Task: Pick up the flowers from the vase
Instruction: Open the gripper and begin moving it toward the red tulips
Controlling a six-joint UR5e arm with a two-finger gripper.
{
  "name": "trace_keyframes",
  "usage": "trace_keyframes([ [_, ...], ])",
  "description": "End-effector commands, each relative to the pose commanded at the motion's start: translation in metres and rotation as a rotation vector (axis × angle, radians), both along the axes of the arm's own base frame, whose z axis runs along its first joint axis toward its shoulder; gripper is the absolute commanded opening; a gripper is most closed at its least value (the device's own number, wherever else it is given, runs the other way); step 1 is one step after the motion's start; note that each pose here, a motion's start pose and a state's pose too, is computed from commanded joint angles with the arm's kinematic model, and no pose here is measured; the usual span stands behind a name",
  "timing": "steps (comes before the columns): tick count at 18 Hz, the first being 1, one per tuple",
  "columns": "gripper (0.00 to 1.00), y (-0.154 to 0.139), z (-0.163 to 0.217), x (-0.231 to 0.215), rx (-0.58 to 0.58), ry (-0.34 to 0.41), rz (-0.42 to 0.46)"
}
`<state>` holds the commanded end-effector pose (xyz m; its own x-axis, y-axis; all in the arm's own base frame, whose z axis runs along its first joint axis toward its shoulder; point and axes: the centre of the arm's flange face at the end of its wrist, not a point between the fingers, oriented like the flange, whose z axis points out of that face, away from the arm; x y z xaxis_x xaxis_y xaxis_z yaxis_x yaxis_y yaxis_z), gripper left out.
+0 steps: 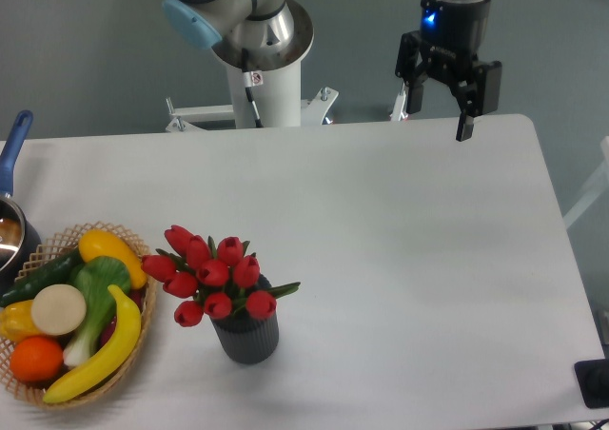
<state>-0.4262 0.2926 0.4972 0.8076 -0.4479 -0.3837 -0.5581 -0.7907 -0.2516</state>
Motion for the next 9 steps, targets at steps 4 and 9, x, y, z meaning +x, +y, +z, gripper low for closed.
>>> trace_keyframes([
  [4,1.00,0.0004,0.0007,0.0002,-0.002,0.002,-0.001],
  [9,1.00,0.0071,-0.0015,0.0039,0.084,-0.062,0.044],
])
